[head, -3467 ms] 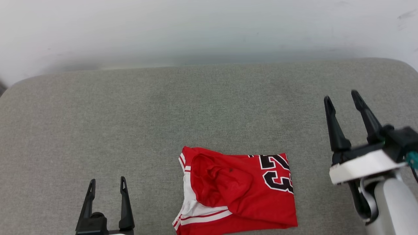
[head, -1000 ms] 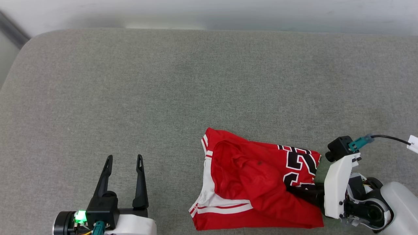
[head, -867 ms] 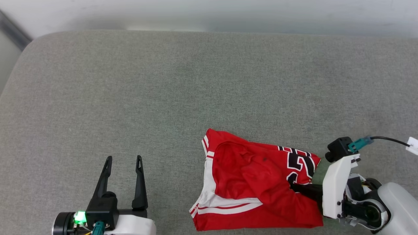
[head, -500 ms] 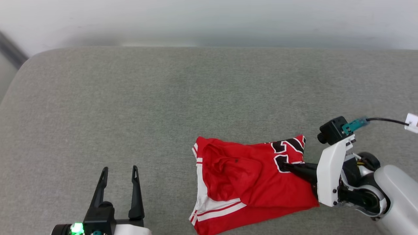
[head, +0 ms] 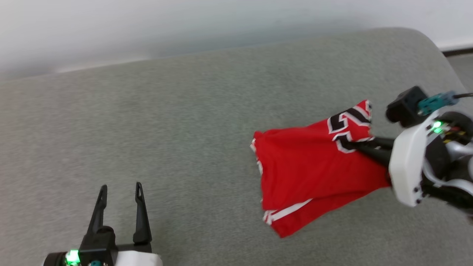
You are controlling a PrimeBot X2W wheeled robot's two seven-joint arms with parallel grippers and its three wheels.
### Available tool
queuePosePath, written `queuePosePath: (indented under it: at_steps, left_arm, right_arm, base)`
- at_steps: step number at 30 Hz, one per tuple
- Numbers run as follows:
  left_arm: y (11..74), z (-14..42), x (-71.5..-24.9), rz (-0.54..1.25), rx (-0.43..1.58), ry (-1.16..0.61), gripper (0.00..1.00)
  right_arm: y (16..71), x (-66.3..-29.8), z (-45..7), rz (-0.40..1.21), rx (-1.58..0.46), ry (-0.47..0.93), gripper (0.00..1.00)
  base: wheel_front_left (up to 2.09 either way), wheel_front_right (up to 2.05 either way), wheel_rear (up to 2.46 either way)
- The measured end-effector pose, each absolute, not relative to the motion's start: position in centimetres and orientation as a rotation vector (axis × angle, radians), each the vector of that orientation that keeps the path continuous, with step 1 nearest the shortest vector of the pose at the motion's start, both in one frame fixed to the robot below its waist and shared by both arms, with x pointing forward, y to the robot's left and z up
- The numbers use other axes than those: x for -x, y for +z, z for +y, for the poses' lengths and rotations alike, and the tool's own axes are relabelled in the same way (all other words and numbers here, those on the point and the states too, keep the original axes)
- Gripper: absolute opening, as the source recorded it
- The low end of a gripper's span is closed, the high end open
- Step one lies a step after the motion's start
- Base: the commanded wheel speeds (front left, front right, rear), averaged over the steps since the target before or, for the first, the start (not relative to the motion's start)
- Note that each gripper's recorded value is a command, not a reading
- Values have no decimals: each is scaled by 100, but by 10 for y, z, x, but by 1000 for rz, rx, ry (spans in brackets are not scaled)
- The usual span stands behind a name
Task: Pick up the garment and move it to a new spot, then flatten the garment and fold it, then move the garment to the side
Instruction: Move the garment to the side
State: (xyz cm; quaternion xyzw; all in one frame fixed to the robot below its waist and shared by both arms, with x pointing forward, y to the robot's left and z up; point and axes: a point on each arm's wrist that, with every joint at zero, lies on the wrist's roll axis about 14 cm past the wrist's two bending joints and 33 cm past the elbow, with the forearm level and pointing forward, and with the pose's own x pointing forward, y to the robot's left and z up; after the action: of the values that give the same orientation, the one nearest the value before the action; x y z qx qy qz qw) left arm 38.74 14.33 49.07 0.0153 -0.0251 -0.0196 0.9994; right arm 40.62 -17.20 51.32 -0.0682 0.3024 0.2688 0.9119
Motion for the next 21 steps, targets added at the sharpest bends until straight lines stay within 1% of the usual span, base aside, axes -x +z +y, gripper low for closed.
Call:
queuePosePath:
  at_steps: [5,13,16,19,21]
  left_arm:
    - [483,123,-413,-52,-31,-112,100]
    - [460,103,-448,-34,-29,-196,100]
    - [450,98,-458,-22,-22,-217,100]
    - [439,96,-465,-9,-22,-229,100]
    - [434,94,-469,-7,-23,-236,100]
  right_arm:
    - [513,-412,-235,651,243,392,0]
    - [495,-420,-357,774,404,71,0]
    - [487,-424,-390,804,417,-23,0]
    - [479,-427,-418,839,472,-97,0]
    - [476,-431,-435,845,445,-160,0]
  base:
    - [0,0,0]
    - [0,0,0]
    - [0,0,0]
    - [0,0,0]
    - [0,0,0]
